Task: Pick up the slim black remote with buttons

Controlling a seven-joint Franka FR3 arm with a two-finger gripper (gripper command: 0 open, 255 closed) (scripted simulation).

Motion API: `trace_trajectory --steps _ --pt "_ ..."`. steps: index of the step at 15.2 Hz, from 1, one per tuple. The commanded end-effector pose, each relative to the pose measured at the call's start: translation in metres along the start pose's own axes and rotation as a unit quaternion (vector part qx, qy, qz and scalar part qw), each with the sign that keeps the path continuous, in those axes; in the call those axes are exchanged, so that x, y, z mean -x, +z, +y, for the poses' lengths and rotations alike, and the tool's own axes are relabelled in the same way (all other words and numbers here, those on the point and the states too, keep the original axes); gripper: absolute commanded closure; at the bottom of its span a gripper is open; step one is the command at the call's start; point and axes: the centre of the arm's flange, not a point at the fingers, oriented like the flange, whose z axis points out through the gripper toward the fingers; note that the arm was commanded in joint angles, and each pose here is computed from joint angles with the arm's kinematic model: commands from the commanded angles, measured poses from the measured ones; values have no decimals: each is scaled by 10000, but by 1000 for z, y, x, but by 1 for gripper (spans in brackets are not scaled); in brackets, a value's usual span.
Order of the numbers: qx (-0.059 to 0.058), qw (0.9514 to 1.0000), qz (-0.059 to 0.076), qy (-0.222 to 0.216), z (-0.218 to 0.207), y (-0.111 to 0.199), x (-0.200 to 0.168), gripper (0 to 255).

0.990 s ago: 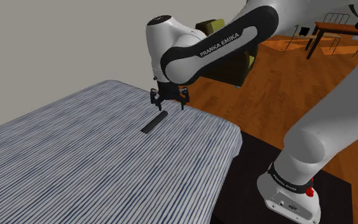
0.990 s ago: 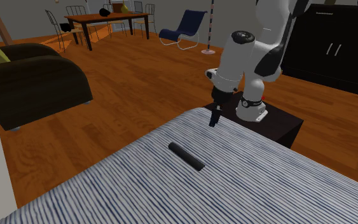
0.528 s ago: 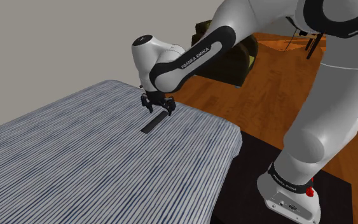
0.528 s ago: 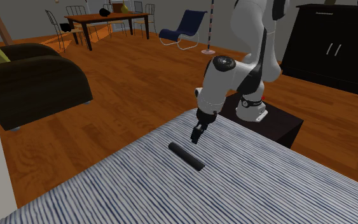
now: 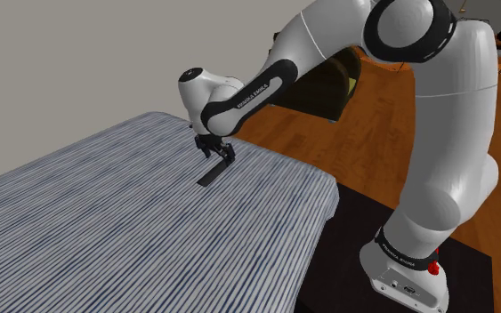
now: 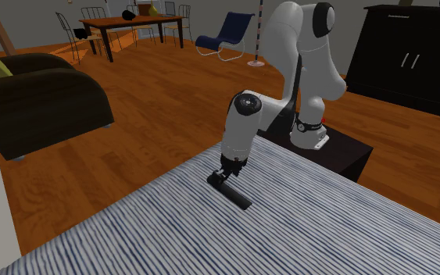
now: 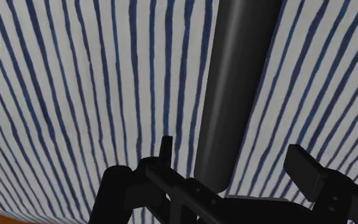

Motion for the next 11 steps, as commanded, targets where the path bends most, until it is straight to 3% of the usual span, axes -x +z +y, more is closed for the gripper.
trace_trajectory --steps 1,7,8,11 --pt "1 10000 4 36 -2 10 2 0" --pt "1 10000 4 36 -3 34 7 0" --pt "1 10000 4 36 -3 34 8 255" --pt "2 10000 4 36 -3 34 7 255"
